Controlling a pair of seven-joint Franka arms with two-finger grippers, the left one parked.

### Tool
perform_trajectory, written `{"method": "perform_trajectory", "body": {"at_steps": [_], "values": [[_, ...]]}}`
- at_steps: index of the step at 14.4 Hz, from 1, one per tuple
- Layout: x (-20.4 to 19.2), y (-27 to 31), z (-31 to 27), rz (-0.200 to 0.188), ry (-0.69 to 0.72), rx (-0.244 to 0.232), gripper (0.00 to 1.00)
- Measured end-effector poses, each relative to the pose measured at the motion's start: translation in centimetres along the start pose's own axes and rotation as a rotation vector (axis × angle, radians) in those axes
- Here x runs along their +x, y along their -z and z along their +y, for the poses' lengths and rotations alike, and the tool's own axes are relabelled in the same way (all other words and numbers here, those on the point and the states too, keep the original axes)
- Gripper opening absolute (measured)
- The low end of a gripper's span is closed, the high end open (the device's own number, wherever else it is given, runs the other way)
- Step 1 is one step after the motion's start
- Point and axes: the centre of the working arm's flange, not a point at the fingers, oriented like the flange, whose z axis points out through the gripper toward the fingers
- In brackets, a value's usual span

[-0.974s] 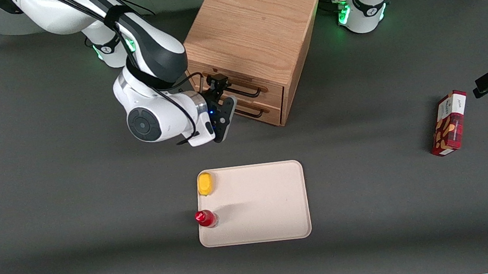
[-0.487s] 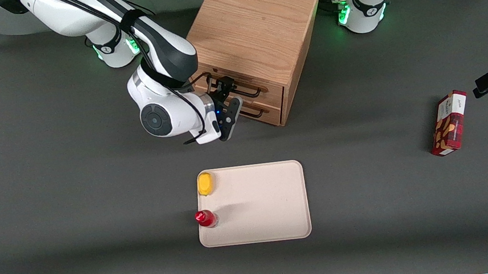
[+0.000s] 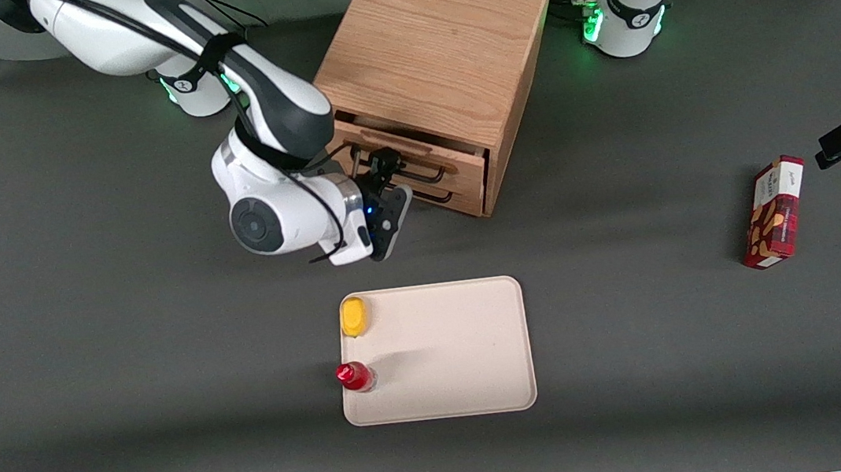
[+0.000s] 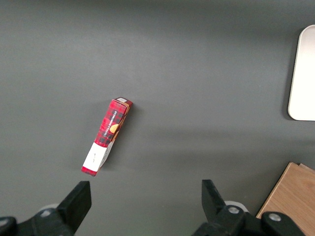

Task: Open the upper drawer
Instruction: 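Pull the handle outward from the cabinet with the right gripper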

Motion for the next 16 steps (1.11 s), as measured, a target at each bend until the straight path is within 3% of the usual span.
{"method": "perform_trajectory", "body": {"at_steps": [2,9,16], "values": [[0.6,0.9,2.1,0.024,-0.018,0.005,1.0],[1.7,4.2,7.4,0.022,-0.057,0.032,1.0],[2.0,7.4,11.0,0.054,-0.079,0.003,1.0]]}}
